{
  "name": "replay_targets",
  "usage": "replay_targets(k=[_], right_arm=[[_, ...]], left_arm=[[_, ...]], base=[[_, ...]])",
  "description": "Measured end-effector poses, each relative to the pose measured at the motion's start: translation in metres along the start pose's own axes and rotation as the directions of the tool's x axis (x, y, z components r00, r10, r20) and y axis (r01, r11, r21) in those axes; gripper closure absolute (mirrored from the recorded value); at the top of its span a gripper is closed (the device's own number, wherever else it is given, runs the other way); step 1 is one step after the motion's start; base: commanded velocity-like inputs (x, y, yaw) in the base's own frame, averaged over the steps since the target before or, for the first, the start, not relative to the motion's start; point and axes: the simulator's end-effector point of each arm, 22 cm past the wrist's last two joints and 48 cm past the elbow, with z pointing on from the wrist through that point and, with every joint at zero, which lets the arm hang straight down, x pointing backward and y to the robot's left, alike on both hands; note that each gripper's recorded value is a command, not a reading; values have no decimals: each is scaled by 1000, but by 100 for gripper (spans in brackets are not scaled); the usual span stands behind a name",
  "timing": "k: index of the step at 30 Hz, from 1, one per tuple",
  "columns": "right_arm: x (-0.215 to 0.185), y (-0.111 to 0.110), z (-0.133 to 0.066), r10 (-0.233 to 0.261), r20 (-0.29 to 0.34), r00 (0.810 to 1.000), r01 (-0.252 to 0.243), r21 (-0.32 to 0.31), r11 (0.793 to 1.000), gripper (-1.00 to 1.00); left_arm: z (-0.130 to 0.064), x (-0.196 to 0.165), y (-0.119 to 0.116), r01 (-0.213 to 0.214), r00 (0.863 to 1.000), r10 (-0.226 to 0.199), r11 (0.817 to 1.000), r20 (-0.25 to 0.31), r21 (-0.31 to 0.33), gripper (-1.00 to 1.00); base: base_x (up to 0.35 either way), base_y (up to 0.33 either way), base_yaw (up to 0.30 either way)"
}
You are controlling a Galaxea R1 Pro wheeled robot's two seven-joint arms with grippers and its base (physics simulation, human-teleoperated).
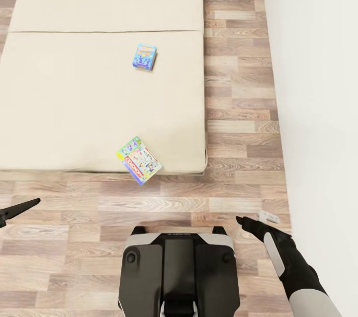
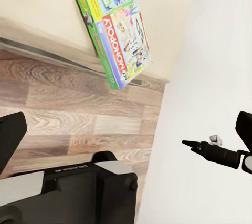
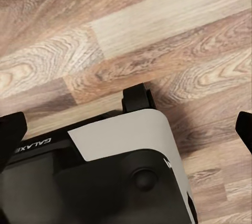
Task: Put all the toys in the child's room - the three board games (two on the bed and one on the table), the two jigsaw puzzles on the table, and the tennis ball on the table - inside the toy box on the table in the child's room.
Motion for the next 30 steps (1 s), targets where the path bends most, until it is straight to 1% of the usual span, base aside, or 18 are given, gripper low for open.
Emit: replay_targets(k=[5,8,12,16,20,30], right_arm=[[-3,2,-2,1,7,1000,-1,-4,1000,-100],[-6,3,-4,1,11,1000,-1,-5,1000,-100],[-9,3,-6,3,19,1000,-3,-8,1000,-100],[-12,8,-8,4,25,1000,-4,-27,1000,-100],[-15,12,-10,4,31,999,-3,-46,999,-100],[-23,16,-16,4,47,999,-1,-58,998,-100]], left_arm=[[-1,-2,-3,-6,1000,6,1000,5,4,-100],[-2,-3,-5,-17,1000,17,1000,9,6,-100],[-3,-5,-7,-27,1000,27,1000,14,10,-100],[-5,-7,-10,-35,999,35,999,19,14,-100],[-7,-9,-14,-41,999,41,999,26,23,-100],[-11,-14,-22,-47,998,45,998,41,42,-100]], base=[[0,77,0],[0,67,0],[0,187,0],[0,132,0],[0,35,0],[0,6,0]])
